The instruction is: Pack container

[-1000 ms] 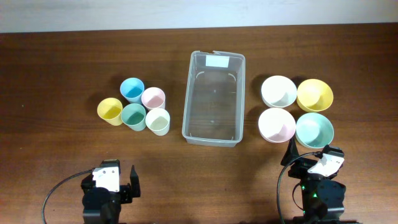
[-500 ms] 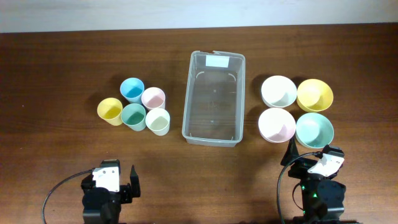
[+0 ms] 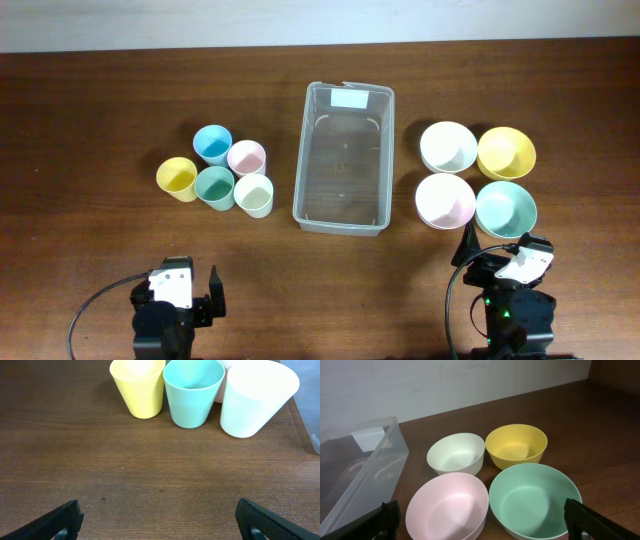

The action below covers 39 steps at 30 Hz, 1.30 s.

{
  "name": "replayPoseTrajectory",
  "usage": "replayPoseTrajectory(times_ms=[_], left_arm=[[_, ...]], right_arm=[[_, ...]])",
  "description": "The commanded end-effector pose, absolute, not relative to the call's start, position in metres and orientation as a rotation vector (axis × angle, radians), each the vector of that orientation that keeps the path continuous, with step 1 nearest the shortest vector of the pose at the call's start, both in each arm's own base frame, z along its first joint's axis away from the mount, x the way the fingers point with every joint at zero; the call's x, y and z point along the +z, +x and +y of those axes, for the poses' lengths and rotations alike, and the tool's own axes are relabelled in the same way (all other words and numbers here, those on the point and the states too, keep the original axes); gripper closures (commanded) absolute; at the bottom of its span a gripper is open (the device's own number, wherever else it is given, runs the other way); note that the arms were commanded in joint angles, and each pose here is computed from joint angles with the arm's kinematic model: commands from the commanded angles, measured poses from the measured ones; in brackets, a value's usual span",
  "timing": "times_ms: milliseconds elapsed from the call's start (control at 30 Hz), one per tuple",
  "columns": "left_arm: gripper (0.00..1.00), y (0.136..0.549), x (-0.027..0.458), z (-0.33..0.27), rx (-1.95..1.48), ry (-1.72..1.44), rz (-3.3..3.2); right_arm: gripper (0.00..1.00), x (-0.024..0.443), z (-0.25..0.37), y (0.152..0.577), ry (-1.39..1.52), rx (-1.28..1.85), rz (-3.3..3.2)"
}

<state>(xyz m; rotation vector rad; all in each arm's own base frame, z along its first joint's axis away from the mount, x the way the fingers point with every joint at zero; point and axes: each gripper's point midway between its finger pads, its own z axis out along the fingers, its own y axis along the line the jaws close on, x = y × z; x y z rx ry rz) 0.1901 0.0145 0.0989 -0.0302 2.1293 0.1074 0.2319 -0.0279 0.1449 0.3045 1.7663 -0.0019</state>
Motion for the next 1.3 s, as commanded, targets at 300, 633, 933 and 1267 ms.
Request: replayPoseTrajectory(times_ms=[300, 633, 933, 1267], left_arm=[[0.0, 0.19, 0.096, 0.012, 0.105, 0.002, 2.132], [0.0, 0.19, 0.096, 0.012, 0.105, 0.002, 2.132], [0.0, 0.19, 0.095, 0.012, 0.105, 0.002, 2.132], [0.0, 0.19, 0.095, 0.012, 0.105, 0.002, 2.132]], right_arm=[[0.01, 0.142, -0.012, 0.234, 0.254, 0.1, 1.78], [0.01, 0.154, 0.021, 0.234, 0.116, 0.276, 1.763], [0.01, 0.194, 0.026, 0.224, 0.134, 0.3, 1.953], [0.01, 0.273, 0.029, 0.269, 0.118, 0.285, 2.244]])
